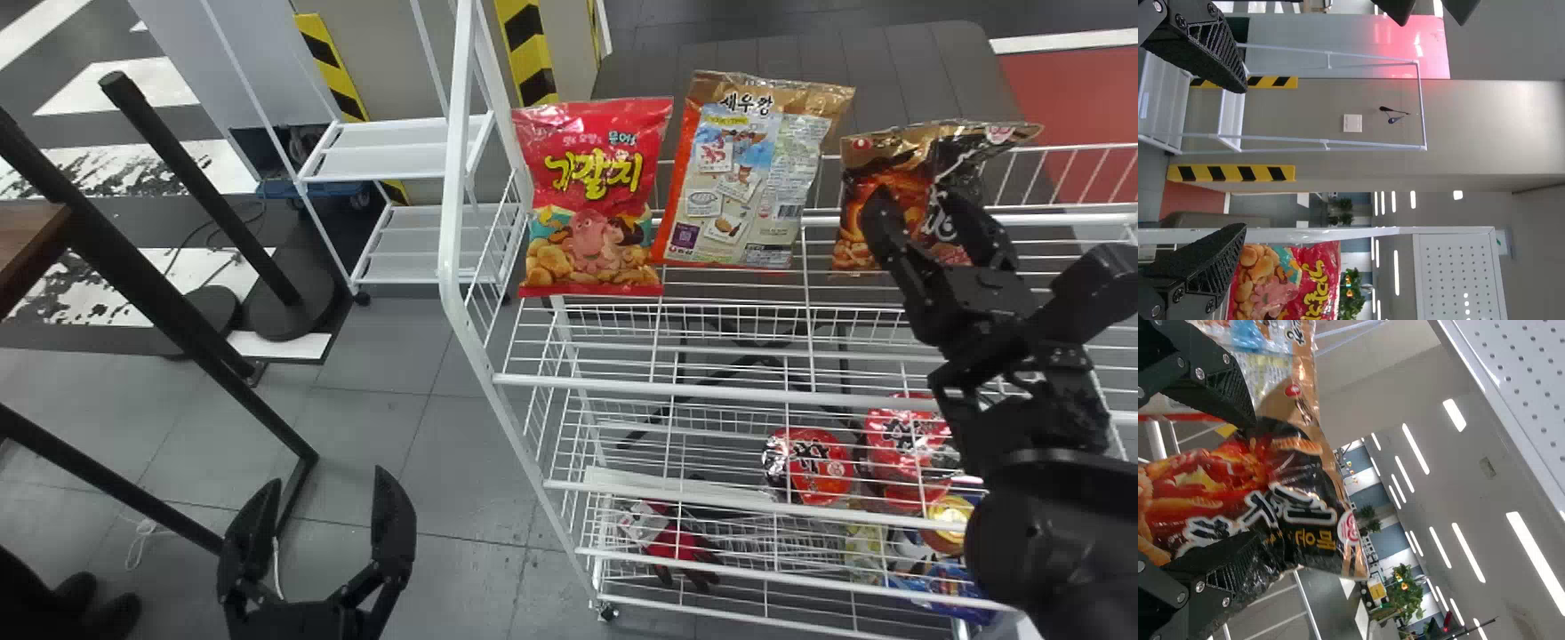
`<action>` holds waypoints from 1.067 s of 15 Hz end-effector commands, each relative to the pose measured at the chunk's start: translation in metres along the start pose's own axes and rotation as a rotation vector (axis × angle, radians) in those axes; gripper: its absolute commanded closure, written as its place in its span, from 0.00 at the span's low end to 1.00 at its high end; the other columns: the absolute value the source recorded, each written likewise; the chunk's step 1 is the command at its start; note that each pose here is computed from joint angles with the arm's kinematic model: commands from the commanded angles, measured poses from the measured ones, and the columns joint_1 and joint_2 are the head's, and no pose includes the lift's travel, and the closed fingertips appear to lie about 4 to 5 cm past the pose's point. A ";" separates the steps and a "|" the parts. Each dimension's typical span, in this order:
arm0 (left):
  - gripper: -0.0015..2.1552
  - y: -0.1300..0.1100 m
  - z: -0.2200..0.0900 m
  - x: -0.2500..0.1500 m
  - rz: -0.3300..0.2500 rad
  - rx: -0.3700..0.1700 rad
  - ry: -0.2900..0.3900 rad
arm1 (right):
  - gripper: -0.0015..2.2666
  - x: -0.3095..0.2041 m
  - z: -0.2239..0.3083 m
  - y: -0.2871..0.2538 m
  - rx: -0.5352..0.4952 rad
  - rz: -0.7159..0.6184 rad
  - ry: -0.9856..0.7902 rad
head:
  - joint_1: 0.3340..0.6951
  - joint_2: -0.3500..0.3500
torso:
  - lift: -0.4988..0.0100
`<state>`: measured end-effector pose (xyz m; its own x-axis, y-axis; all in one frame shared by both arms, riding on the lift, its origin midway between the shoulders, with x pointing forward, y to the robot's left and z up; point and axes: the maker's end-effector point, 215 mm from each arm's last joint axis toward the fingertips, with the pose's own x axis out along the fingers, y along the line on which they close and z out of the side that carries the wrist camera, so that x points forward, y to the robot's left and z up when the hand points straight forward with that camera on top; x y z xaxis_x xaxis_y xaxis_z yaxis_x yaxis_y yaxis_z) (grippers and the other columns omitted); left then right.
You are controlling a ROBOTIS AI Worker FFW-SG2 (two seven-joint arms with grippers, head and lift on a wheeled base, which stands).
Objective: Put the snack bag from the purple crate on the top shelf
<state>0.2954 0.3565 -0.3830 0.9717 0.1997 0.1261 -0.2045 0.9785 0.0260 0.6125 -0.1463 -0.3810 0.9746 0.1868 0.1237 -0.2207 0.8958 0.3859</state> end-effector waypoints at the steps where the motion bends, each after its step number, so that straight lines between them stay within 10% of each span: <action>1: 0.04 0.000 -0.003 0.000 -0.001 0.002 0.006 | 0.12 -0.006 -0.004 0.001 0.005 -0.001 0.009 | 1.00 0.85 | 0.98; 9: 0.04 0.002 0.008 0.001 0.000 -0.004 -0.008 | 0.09 -0.057 -0.014 0.036 -0.007 0.013 0.124 | 1.00 0.88 | 0.98; 16: 0.04 -0.004 0.019 -0.006 -0.017 0.000 -0.016 | 0.06 -0.170 0.009 0.037 -0.248 -0.024 0.177 | 1.00 0.98 | 0.98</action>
<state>0.2906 0.3533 -0.3683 0.9722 0.1886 0.1384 -0.1938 0.9807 0.0249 0.4596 -0.1320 -0.3905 0.9705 0.2216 -0.0952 -0.2020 0.9626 0.1805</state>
